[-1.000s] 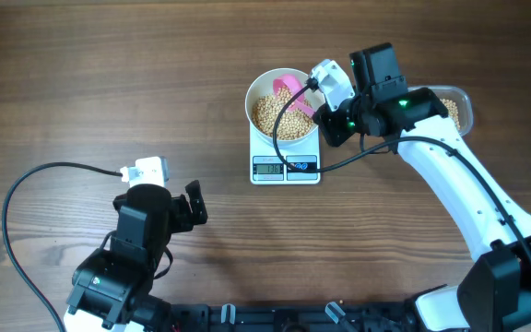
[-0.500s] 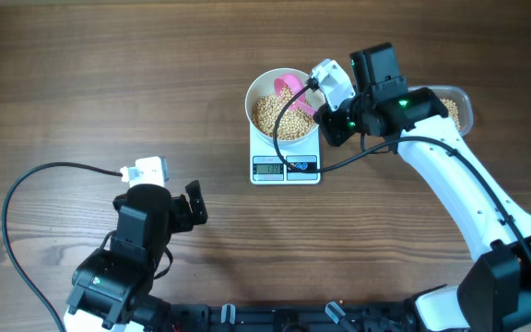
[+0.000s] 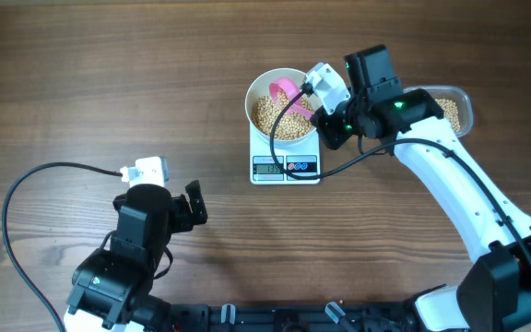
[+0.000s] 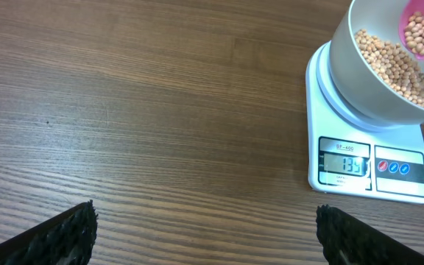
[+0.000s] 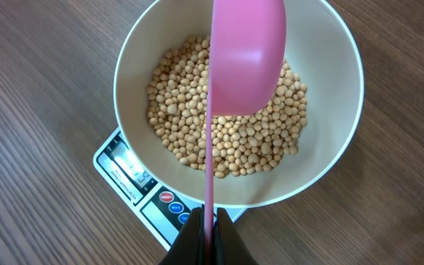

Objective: Scoop item into bowl and weigh 150g on scale

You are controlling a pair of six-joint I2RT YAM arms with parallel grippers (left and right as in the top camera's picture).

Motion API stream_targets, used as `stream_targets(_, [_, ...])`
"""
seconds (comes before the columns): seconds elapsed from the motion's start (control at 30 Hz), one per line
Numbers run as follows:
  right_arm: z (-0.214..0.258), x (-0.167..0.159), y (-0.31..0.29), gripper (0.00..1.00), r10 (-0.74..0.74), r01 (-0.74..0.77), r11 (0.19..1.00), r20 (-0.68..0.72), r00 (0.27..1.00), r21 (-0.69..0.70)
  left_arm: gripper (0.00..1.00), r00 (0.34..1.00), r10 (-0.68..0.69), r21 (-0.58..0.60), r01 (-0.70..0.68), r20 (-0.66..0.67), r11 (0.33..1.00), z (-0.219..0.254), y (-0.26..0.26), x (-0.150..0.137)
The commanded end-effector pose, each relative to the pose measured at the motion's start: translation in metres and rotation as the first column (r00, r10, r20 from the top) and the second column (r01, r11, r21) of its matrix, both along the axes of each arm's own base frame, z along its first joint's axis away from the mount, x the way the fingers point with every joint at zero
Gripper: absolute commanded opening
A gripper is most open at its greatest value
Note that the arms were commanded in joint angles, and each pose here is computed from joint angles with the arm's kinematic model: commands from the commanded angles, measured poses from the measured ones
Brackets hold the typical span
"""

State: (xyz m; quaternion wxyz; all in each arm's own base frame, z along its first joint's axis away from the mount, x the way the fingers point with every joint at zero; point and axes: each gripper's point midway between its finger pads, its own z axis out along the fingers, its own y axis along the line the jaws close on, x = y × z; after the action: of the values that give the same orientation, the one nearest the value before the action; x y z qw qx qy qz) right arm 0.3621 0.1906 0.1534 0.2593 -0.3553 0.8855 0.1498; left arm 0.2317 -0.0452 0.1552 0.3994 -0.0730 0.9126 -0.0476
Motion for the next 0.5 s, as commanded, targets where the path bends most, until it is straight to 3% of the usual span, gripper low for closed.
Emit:
stream_targets(0.0, [0.0195,0.0057,0.0003,0.04,0.007,-0.007,1.0,0.065,0.998,-0.004,1.0,1.0,0.008,0.018,-0.008,0.0,1.0,-0.0018,0.0038,0.0003])
stream_targets(0.47, [0.0281,0.0074,0.0059,0.04,-0.042,0.039,0.997,0.051,0.998,0.064,1.0,1.0,0.008,0.018,-0.008,0.0,1.0,-0.0018,0.0038,0.0003])
